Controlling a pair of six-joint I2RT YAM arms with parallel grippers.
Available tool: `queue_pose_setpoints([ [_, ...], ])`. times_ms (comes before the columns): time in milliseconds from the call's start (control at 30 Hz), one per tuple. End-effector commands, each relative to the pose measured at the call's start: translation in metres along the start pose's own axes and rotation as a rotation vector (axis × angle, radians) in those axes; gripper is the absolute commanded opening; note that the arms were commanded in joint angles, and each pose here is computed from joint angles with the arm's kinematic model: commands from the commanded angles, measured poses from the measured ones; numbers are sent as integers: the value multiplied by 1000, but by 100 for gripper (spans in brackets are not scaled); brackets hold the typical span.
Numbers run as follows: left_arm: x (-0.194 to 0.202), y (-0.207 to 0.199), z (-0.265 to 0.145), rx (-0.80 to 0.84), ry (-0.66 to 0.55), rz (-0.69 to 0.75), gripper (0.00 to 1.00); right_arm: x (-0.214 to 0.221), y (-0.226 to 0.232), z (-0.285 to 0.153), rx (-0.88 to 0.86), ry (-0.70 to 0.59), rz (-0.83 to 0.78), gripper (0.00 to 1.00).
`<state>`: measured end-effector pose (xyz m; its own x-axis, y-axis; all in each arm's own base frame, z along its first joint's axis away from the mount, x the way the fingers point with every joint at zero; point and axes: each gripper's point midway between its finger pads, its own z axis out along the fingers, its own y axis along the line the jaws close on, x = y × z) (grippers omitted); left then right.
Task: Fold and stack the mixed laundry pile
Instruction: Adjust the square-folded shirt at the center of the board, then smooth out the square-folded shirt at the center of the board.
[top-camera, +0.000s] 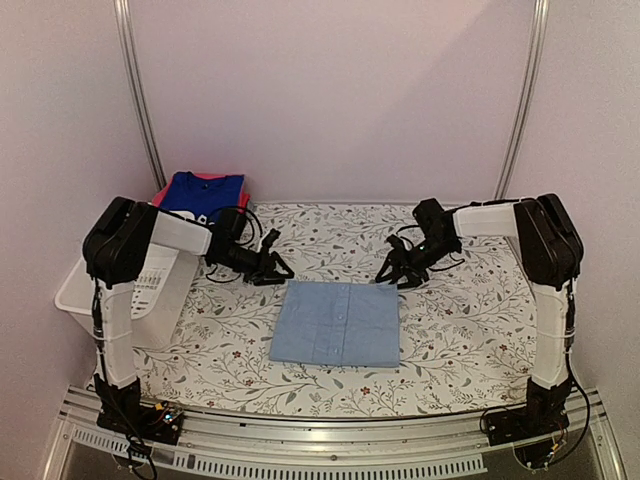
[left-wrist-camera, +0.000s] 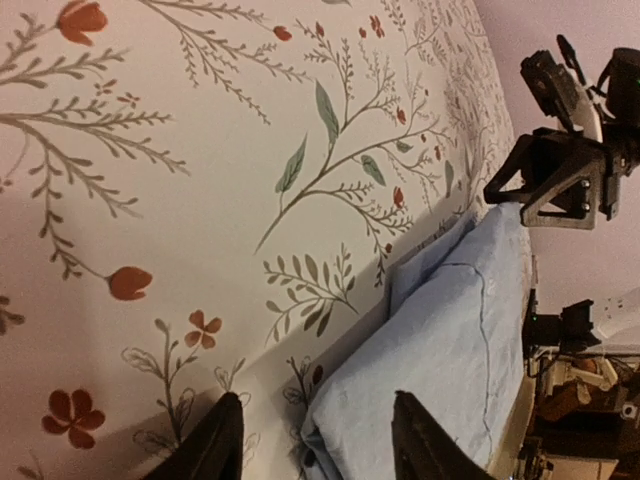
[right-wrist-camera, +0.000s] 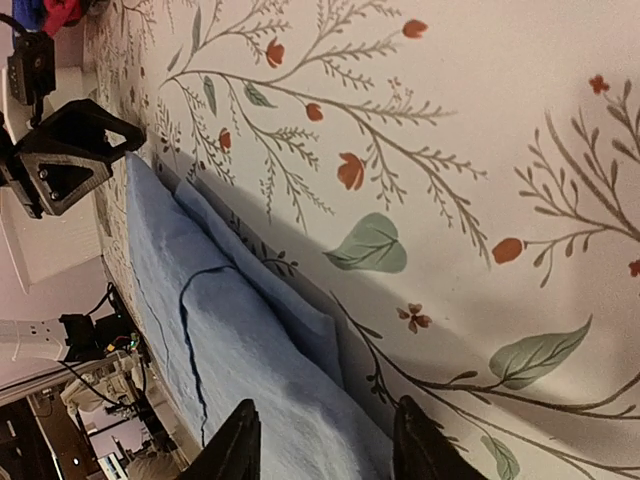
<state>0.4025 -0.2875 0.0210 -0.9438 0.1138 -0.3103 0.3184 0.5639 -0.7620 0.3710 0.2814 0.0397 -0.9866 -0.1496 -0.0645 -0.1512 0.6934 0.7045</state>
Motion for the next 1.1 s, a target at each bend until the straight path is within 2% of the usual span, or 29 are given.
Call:
queue_pose_setpoints([
  [0, -52, -29, -65, -128, -203, 144, 85, -29, 33, -46, -5, -126, -77, 58],
  [33, -63, -41, -80, -155, -238, 186, 98, -35, 40, -62, -7, -166, -89, 64],
  [67, -73, -56, -96, -179, -272, 234, 99, -40, 45, -75, 0, -201, -101, 68],
  [167, -98, -106, -146, -234, -373, 366, 100, -50, 74, -126, 4, -328, -182, 71],
  [267, -105, -152, -193, -273, -474, 495, 100, -53, 113, -173, 3, -461, -309, 75],
  [367, -97, -191, -230, -275, -588, 644, 100, -46, 145, -216, -6, -607, -416, 94],
  [433, -90, -207, -248, -223, -706, 629, 100, -49, 144, -230, 8, -715, -373, 99],
  [467, -85, -202, -252, -212, -756, 555, 100, -49, 131, -231, 19, -738, -296, 99],
  [500, -79, -211, -255, -142, -796, 553, 100, -47, 126, -232, -17, -746, -221, 99],
  [533, -68, -222, -251, -47, -782, 590, 100, -43, 130, -230, -104, -718, -227, 99],
  [567, -61, -223, -239, 7, -736, 552, 100, -33, 138, -223, -212, -654, -250, 99],
  [667, -34, -218, -185, 38, -512, 417, 100, -3, 151, -180, -402, -435, -201, 99],
  [800, 40, -219, -115, 100, -242, 339, 100, 65, 186, -126, -567, -211, -257, 99],
  [967, 119, -237, -75, 346, 10, 223, 100, 136, 196, -73, -643, 78, -201, 99],
  [1067, 150, -238, -55, 417, 133, 178, 100, 165, 188, -43, -632, 192, -156, 99],
])
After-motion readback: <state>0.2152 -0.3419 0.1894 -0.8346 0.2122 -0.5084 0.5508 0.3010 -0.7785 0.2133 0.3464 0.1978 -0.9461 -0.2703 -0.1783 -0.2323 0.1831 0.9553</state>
